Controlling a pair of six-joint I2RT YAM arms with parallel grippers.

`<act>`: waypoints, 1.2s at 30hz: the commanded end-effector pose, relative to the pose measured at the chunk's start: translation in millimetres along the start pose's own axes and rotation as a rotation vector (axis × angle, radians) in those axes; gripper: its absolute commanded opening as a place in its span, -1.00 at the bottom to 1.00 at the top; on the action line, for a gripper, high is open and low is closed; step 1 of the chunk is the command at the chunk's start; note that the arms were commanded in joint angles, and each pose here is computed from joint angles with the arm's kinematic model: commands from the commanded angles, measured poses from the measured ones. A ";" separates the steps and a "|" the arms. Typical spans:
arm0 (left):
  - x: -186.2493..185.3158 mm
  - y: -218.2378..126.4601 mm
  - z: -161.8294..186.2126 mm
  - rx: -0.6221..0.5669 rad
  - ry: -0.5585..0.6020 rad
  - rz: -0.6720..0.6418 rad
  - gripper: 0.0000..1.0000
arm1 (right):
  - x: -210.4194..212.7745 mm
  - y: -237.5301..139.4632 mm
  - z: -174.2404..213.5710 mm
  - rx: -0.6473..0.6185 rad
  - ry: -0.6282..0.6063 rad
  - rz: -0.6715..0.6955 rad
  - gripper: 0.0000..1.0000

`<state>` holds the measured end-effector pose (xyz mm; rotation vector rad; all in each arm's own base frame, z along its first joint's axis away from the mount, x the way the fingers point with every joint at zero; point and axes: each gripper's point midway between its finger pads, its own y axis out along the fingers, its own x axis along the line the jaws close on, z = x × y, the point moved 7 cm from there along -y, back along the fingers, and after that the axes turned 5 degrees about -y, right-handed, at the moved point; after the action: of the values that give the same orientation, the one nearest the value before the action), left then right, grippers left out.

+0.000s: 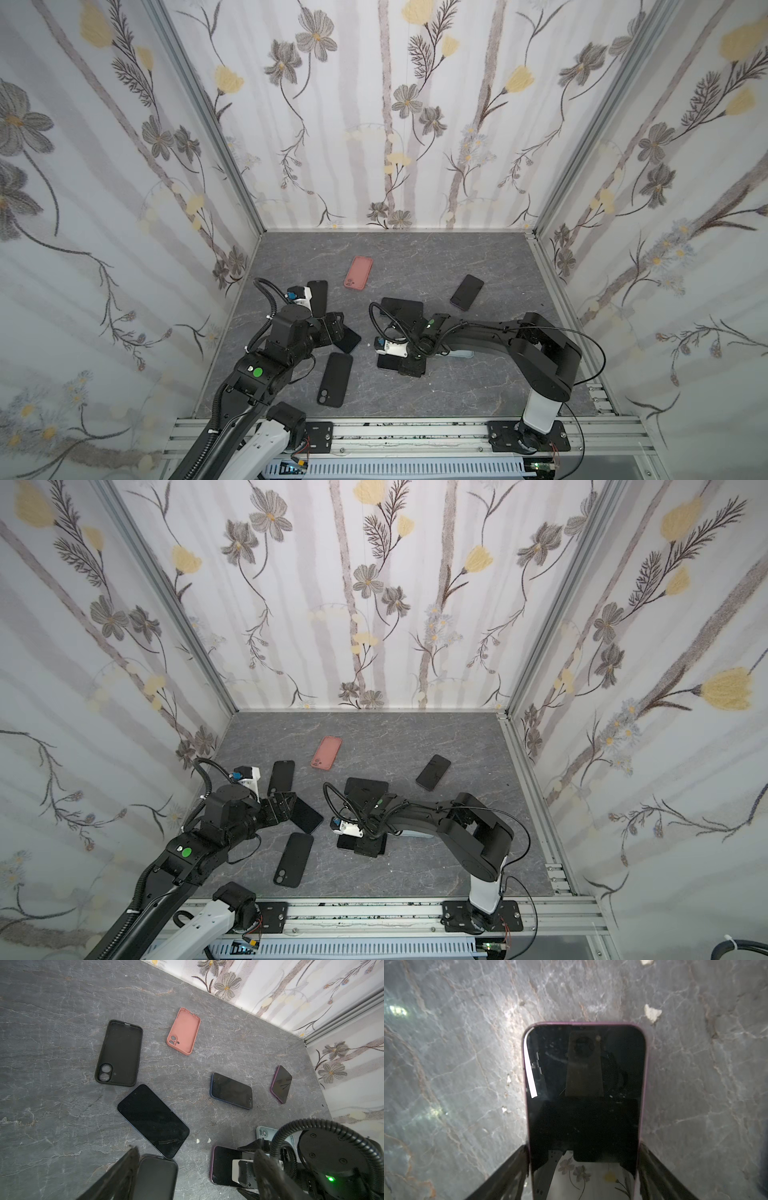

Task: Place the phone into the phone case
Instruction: 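Lift the purple-edged phone with the right gripper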

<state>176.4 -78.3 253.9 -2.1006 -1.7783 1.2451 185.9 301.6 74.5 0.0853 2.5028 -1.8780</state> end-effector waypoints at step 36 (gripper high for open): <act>-26.4 30.6 9.5 0.170 -0.044 0.176 0.62 | -24.8 -70.5 -18.9 -0.281 0.077 0.148 -0.12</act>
<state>191.2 -103.5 238.2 -2.0955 -1.5712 1.4018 203.6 292.2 134.6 0.3079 2.6227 -1.6075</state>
